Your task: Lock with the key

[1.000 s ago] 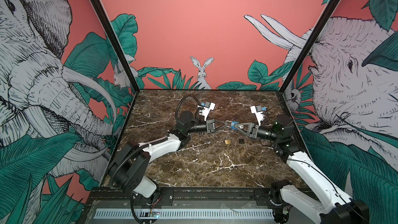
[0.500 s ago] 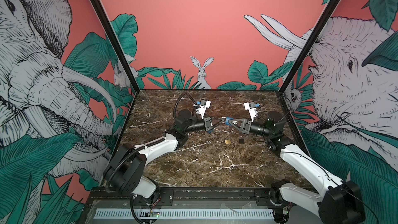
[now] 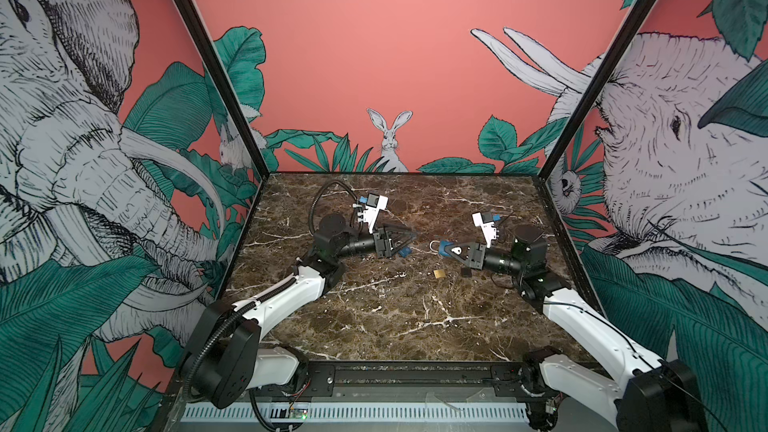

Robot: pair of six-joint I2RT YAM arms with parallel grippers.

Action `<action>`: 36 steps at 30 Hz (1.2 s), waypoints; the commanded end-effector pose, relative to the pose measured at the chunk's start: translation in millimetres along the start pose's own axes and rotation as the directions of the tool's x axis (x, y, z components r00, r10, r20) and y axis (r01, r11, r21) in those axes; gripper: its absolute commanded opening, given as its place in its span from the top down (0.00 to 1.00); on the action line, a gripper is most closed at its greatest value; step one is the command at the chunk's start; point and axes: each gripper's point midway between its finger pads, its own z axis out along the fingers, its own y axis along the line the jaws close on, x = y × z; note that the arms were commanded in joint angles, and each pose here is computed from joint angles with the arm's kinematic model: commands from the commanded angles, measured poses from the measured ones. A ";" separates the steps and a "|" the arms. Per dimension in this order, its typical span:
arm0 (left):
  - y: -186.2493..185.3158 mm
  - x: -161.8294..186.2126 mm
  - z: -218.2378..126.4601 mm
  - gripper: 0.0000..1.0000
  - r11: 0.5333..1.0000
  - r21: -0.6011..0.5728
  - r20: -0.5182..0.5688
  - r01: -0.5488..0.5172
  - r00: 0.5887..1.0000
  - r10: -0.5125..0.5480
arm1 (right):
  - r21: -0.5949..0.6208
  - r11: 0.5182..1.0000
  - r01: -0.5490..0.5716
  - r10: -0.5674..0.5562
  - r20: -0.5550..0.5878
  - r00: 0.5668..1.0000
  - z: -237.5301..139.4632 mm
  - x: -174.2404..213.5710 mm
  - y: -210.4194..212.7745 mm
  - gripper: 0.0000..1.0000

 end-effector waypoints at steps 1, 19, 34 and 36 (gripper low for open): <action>-2.1 15.4 -3.6 0.35 0.999 0.034 -0.028 0.004 1.000 -0.003 | -0.143 0.986 0.089 -0.082 0.053 0.995 -4.5 -14.2 38.4 1.00; -19.2 32.5 12.3 0.49 0.984 0.164 -0.084 0.063 0.995 -0.049 | -0.228 0.963 0.147 -0.148 0.013 0.989 20.9 -6.8 68.0 1.00; -28.1 32.2 25.8 0.67 0.964 0.245 -0.076 0.108 0.993 -0.092 | -0.233 0.954 0.186 -0.196 -0.019 0.980 23.4 2.8 68.8 1.00; -28.2 31.1 26.4 0.68 0.961 0.253 -0.073 0.114 0.992 -0.099 | -0.228 0.955 0.191 -0.202 -0.025 0.979 23.3 5.1 66.8 1.00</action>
